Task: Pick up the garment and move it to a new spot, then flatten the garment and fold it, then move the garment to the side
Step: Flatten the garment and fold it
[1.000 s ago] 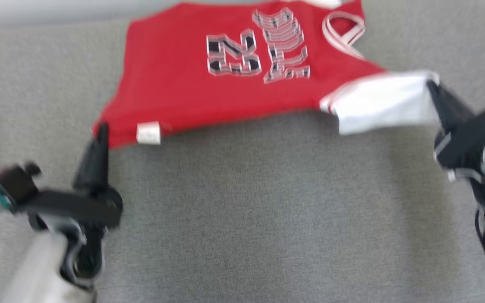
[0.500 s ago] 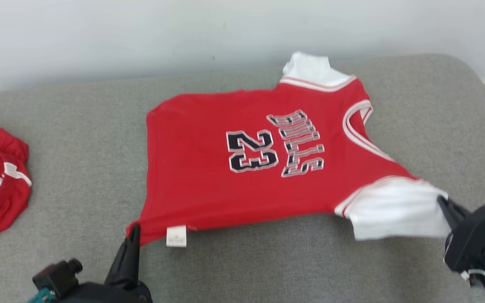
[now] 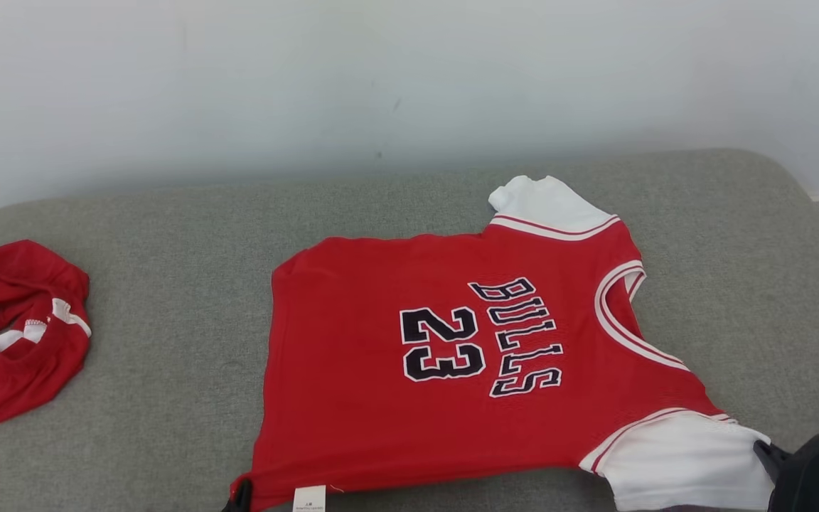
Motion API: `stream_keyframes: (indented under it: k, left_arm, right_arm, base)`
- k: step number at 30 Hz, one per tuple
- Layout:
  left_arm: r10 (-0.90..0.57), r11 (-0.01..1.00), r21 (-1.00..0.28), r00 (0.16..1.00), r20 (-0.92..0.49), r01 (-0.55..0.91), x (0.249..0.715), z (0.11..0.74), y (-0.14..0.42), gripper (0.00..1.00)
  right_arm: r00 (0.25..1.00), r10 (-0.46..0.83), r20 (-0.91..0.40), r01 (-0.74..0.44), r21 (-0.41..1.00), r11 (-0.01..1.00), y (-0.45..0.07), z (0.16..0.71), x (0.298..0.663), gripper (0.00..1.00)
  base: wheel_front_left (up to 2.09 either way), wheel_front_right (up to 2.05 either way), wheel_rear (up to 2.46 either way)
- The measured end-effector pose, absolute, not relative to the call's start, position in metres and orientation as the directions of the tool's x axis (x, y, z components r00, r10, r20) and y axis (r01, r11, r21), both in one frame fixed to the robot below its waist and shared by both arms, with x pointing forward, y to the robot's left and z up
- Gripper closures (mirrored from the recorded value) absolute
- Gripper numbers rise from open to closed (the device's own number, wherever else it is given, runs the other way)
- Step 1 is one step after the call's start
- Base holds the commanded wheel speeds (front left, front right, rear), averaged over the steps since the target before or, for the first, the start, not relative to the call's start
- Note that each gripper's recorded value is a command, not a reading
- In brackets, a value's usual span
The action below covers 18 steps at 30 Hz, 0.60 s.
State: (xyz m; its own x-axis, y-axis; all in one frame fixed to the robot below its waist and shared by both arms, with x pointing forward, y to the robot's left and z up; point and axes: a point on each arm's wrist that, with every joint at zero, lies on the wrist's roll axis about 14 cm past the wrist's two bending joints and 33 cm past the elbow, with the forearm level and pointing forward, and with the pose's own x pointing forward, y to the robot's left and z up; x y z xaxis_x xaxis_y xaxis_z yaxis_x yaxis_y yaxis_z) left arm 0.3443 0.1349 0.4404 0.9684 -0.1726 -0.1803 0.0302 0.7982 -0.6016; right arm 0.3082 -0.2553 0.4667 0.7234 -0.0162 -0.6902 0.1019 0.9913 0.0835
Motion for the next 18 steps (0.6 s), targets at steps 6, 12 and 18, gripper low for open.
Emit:
stream_keyframes:
  k: [6, 12, 18]
  left_arm:
    - [-0.17, 0.77, -0.635, 0.979, -0.112, 0.061, 0.359, 0.464, 0.136, 1.0]
    - [-0.229, 0.793, -0.576, 0.973, 0.021, 0.199, 0.414, 0.52, 0.136, 1.0]
    - [-0.295, 0.828, -0.44, 0.938, 0.184, 0.347, 0.493, 0.615, 0.14, 1.0]
  right_arm:
    - [0.898, -0.005, -0.441, 0.069, 0.129, 0.989, -0.248, 0.518, 0.351, 1.0]
    - [0.977, 0.07, -0.201, -0.048, 0.115, 0.992, -0.227, 0.582, 0.404, 1.0]
    - [0.987, 0.156, 0.041, -0.158, 0.045, 0.986, -0.206, 0.671, 0.474, 1.0]
  base:
    - [0.0, 0.0, 0.0]
    - [0.0, 0.0, 0.0]
    - [0.0, 0.0, 0.0]
